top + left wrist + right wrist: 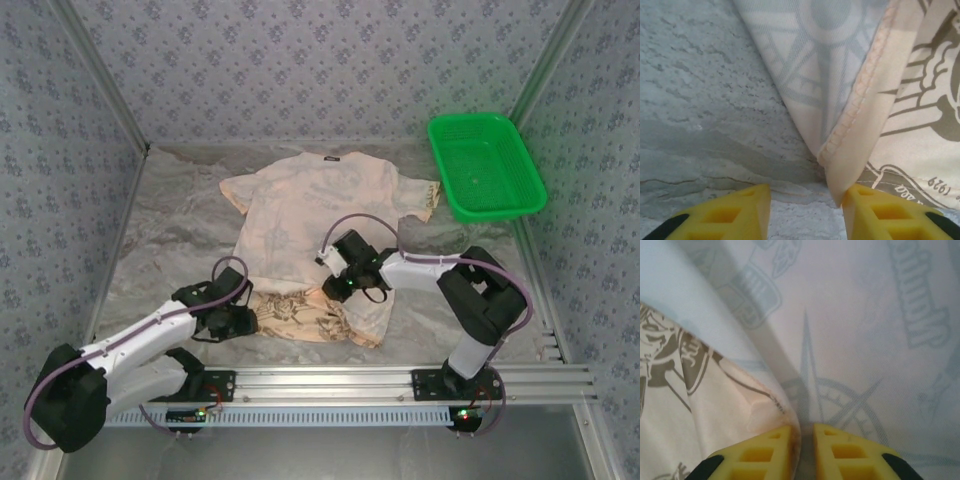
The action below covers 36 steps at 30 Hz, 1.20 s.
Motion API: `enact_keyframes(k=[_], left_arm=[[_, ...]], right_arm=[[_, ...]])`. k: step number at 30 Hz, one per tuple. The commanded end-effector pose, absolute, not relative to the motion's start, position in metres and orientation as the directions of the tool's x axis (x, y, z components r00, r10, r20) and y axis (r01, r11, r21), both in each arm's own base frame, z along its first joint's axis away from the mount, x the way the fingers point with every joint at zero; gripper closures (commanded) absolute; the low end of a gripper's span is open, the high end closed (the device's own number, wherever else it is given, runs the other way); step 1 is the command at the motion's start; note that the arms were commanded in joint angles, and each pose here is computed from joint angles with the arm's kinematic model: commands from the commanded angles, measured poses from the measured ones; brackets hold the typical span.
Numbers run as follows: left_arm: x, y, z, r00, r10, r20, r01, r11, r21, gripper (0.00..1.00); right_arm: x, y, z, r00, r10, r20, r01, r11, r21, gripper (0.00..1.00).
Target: Fold the inside-out t-shirt
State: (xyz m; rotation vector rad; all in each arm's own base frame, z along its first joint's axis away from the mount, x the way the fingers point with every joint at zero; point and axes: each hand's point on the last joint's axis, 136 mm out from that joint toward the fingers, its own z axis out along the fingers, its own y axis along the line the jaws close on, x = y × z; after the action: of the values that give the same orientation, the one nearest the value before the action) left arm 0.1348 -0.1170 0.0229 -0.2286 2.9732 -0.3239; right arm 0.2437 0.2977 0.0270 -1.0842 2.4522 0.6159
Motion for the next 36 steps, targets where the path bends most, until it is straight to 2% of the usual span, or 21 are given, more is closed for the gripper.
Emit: enact_keyframes(k=[1, 3, 5, 8, 10, 12, 19, 26, 28, 32, 36], left_arm=[[0.145, -0.118, 0.044, -0.972, -0.157, -0.173, -0.119, 0.970, -0.211, 0.54], [0.159, -0.119, 0.054, -0.963, -0.143, -0.227, -0.098, 0.975, -0.198, 0.51], [0.173, -0.123, 0.062, -0.956, -0.114, -0.271, -0.065, 0.981, -0.184, 0.49], [0.194, -0.132, 0.067, -0.946, -0.066, -0.316, -0.017, 0.988, -0.155, 0.47], [0.207, -0.138, 0.067, -0.943, -0.055, -0.329, -0.004, 0.988, -0.154, 0.48], [0.216, -0.148, 0.063, -0.952, -0.090, -0.293, -0.022, 0.974, -0.225, 0.52], [0.254, -0.150, 0.061, -0.940, -0.221, -0.261, -0.110, 0.919, -0.379, 0.61], [0.287, -0.162, 0.075, -0.934, -0.261, -0.243, -0.119, 0.870, -0.478, 0.63], [0.292, -0.166, 0.076, -0.935, -0.279, -0.219, -0.133, 0.848, -0.513, 0.63], [0.297, -0.165, 0.078, -0.934, -0.293, -0.204, -0.145, 0.833, -0.534, 0.63], [0.292, -0.159, 0.086, -0.937, -0.268, -0.224, -0.122, 0.851, -0.511, 0.62]], right_arm=[[0.252, 0.302, 0.052, -0.557, -0.589, -0.586, -0.791, 0.590, 0.159, 0.74], [0.252, 0.304, 0.065, -0.472, -0.621, -0.625, -0.833, 0.546, 0.087, 0.64], [0.244, 0.312, 0.074, -0.354, -0.670, -0.653, -0.892, 0.451, 0.021, 0.63], [0.218, 0.332, 0.081, -0.124, -0.736, -0.666, -0.970, 0.232, -0.076, 0.59], [0.209, 0.345, 0.084, -0.048, -0.727, -0.685, -0.985, 0.148, -0.087, 0.58], [0.202, 0.362, 0.086, -0.002, -0.692, -0.722, -0.994, 0.082, -0.075, 0.58], [0.202, 0.410, 0.078, 0.034, -0.602, -0.798, -0.995, 0.053, -0.083, 0.53], [0.241, 0.431, 0.064, 0.069, -0.595, -0.801, -0.945, 0.219, -0.243, 0.50], [0.248, 0.430, 0.064, 0.070, -0.589, -0.805, -0.935, 0.243, -0.259, 0.57], [0.257, 0.422, 0.067, 0.040, -0.570, -0.820, -0.930, 0.279, -0.239, 0.85], [0.262, 0.416, 0.073, 0.005, -0.547, -0.837, -0.932, 0.301, -0.202, 0.95]])
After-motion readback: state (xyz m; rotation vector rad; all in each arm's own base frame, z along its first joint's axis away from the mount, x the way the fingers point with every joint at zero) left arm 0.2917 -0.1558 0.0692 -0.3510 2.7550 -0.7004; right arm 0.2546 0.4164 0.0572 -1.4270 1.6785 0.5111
